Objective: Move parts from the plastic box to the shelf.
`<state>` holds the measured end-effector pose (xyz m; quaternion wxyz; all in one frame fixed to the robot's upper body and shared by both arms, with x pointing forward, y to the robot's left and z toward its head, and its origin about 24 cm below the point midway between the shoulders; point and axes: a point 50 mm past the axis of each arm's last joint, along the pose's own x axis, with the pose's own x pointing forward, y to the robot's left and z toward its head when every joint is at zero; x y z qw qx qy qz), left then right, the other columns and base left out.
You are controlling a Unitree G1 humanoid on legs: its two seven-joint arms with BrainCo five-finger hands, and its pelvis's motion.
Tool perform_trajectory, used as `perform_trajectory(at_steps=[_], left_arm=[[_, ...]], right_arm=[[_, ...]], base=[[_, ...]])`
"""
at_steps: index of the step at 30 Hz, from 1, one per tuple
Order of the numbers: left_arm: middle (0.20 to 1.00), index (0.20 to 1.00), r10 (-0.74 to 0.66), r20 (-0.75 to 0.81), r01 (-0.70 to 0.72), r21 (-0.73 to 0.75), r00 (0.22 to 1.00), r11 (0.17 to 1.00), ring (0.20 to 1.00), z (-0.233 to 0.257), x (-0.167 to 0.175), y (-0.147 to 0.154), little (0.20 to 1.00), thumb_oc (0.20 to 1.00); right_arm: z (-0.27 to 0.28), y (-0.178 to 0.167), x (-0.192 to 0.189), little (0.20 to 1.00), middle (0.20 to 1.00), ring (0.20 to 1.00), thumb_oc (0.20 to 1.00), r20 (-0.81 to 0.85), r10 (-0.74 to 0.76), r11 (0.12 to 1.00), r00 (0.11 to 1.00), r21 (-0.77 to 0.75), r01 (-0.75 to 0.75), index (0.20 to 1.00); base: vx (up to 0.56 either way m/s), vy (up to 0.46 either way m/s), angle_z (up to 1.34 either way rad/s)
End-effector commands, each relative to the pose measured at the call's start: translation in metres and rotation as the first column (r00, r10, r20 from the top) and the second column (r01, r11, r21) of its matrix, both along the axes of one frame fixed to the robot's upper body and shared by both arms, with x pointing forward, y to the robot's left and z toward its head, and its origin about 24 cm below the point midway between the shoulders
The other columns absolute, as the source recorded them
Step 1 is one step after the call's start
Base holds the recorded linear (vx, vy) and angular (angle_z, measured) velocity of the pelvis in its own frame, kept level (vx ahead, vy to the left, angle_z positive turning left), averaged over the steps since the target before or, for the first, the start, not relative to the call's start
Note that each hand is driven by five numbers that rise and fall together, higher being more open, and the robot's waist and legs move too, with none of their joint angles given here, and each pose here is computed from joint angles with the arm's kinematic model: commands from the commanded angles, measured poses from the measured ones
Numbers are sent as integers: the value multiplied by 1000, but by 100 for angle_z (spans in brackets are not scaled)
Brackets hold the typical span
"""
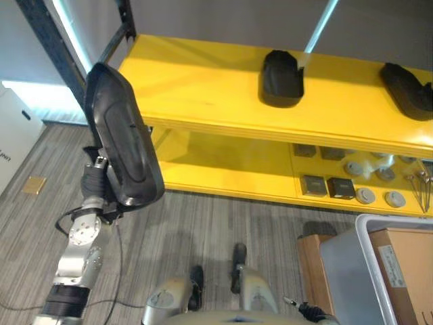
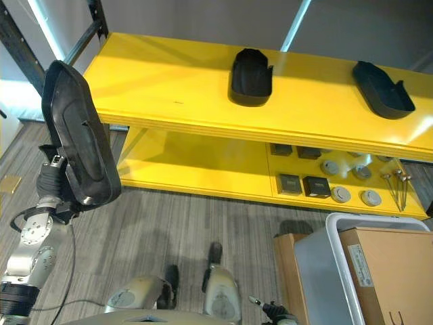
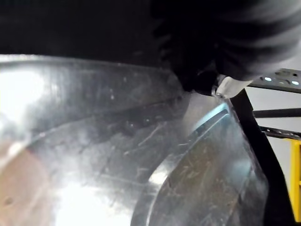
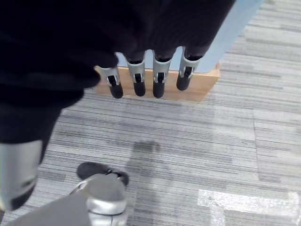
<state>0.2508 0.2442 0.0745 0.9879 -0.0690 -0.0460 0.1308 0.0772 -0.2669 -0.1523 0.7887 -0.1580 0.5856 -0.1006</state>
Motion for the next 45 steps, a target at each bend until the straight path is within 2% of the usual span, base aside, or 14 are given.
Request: perform_trajectory(at_steps=[1, 13, 20, 25, 30, 32, 37, 45], left_arm=[[200, 200, -42, 207, 28, 69, 977, 997, 200, 44, 1, 0, 200, 200], [200, 200, -101, 174, 97, 31, 980, 995, 200, 40, 3, -10, 200, 200], [200, 200, -99, 193, 98, 15, 976, 995, 200, 42, 12, -20, 200, 200], [200, 200, -92, 197, 93, 9, 976, 996, 200, 41, 15, -18, 200, 200], [200, 200, -124, 180, 121, 28, 976, 992, 200, 42, 17, -13, 200, 200], [200, 200, -132, 178, 125, 51, 975, 991, 200, 42, 20, -14, 200, 200], [200, 200, -119, 204, 112, 47, 972, 993, 200, 52, 24, -13, 200, 200], [200, 200, -167, 192, 162, 41, 967, 986, 200, 52, 25, -27, 200, 200]], right_arm=[[-1, -8, -16, 1000, 1000, 1000, 1000, -54, 5, 1000, 999, -17, -6, 1000], [4, -16, -8, 1000, 1000, 1000, 1000, -26, -38, 999, 999, -12, 38, 1000], [4, -19, -9, 1000, 1000, 1000, 1000, -40, -5, 1000, 999, 5, 5, 1000], [3, -21, -13, 1000, 1000, 1000, 1000, -63, 17, 1000, 998, 2, -17, 1000], [4, -23, -15, 1000, 1000, 1000, 1000, -54, -38, 999, 998, -6, 37, 1000], [3, -20, -15, 1000, 1000, 1000, 1000, -42, -73, 997, 996, 3, 73, 1000], [-1, -8, -24, 1000, 1000, 1000, 1000, -41, -54, 998, 998, 22, 55, 1000], [-4, -2, -27, 1000, 1000, 1000, 1000, -58, -30, 999, 998, 34, 32, 1000]], base=[[123, -163, 74], [112, -174, 10], [26, -110, -9], [159, 192, -39], [199, 214, -20], [74, 206, -81], [15, 177, -58], [-6, -10, 18]])
